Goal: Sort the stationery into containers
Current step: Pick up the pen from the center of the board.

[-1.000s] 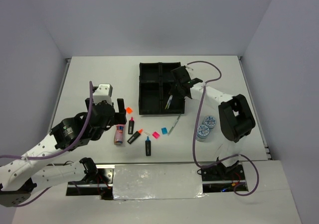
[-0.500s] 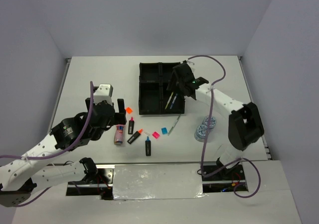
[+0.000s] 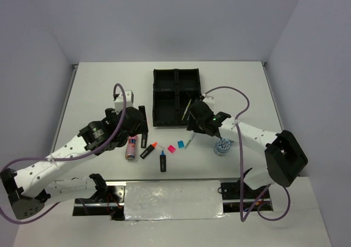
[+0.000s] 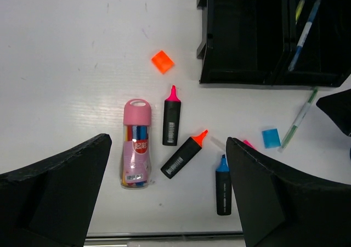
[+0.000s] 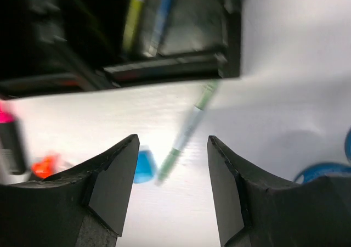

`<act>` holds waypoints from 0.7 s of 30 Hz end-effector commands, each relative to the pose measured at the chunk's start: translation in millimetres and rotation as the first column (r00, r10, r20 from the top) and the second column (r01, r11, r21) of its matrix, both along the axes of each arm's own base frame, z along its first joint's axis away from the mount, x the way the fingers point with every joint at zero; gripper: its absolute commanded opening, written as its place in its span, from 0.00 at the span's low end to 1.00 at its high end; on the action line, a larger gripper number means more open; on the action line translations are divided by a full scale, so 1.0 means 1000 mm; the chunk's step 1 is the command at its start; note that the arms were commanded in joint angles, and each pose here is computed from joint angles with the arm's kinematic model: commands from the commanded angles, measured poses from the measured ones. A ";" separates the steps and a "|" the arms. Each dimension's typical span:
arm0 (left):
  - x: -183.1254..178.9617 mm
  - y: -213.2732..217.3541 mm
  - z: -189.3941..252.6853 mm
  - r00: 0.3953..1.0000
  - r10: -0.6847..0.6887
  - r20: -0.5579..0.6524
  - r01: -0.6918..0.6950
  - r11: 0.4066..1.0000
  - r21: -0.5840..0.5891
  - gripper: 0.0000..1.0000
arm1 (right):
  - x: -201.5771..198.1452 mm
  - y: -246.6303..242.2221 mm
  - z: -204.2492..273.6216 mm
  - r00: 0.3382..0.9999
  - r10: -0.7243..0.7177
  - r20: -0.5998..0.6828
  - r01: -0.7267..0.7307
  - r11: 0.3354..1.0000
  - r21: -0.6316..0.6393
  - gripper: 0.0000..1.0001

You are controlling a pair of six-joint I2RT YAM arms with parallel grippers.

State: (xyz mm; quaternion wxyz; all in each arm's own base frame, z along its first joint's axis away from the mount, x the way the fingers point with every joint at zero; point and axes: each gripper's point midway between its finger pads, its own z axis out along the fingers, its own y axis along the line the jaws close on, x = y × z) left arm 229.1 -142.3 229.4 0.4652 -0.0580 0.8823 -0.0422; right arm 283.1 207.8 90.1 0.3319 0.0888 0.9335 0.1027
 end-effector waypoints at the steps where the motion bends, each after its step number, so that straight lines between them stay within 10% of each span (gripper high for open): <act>1: 0.005 -0.015 -0.011 0.999 -0.010 -0.036 0.008 0.999 -0.033 0.99 | -0.006 -0.003 -0.016 0.998 -0.053 -0.016 0.053 0.999 0.013 0.60; 21: -0.002 -0.025 -0.050 0.988 -0.078 -0.133 0.078 0.997 -0.008 0.99 | -0.018 0.000 -0.082 0.980 -0.134 -0.147 0.121 0.988 -0.094 0.37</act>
